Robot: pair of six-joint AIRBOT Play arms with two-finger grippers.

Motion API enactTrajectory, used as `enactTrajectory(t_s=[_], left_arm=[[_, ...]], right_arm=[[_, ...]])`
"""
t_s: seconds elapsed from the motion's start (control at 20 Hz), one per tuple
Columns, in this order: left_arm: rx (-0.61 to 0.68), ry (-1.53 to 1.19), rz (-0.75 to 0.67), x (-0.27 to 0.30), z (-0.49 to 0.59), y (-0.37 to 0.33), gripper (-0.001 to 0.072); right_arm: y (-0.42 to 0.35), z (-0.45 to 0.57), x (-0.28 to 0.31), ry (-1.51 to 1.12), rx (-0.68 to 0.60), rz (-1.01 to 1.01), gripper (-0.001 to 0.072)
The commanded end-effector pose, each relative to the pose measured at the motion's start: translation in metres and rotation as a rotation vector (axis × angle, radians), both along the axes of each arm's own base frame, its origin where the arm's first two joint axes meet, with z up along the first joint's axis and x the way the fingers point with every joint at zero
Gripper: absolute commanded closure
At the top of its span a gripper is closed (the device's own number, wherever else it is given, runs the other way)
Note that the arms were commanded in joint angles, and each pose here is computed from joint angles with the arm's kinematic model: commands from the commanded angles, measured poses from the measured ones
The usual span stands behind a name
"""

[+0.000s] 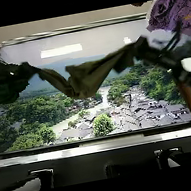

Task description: Fold the clothes and pants, and hang the long-sleeved shirts on hangers.

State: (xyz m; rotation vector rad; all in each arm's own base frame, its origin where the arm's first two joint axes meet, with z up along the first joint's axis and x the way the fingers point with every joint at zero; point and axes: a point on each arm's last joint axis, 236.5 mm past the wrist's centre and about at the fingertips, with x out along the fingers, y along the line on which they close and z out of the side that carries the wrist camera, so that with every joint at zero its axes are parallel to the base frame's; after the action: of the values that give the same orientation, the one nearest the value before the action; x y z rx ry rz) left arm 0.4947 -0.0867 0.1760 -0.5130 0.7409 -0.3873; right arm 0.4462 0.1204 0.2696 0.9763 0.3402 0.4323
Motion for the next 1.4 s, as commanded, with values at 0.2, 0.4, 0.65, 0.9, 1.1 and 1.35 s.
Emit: enactTrajectory(t_s=[0.2, 0.4, 0.65, 0.9, 1.1, 1.35], left_arm=[[0.276, -0.610, 0.511, -0.136, 0.296, 0.108, 0.0693], [0.240, -0.776, 0.646, -0.221, 0.353, 0.124, 0.0692], [0.231, -0.521, 0.570, -0.186, 0.281, 0.113, 0.0692], [0.266, 0.047, 0.388, -0.088, 0.058, 0.087, 0.0691], [0.301, 0.433, 0.346, -0.051, -0.128, 0.088, 0.0690], [0.252, 0.689, 0.311, -0.043, -0.254, 0.074, 0.0690]], right_arm=[[-0.048, 0.262, -0.127, -0.590, -0.167, -0.183, 0.0683], [-0.044, 0.313, -0.186, -0.738, -0.178, -0.203, 0.0683], [-0.026, 0.271, -0.146, -0.579, -0.179, -0.083, 0.0683], [0.018, 0.092, -0.012, -0.039, -0.179, 0.198, 0.0682], [0.051, -0.064, 0.099, 0.185, -0.232, 0.169, 0.0682], [0.074, -0.211, 0.156, 0.400, -0.152, 0.084, 0.0682]])
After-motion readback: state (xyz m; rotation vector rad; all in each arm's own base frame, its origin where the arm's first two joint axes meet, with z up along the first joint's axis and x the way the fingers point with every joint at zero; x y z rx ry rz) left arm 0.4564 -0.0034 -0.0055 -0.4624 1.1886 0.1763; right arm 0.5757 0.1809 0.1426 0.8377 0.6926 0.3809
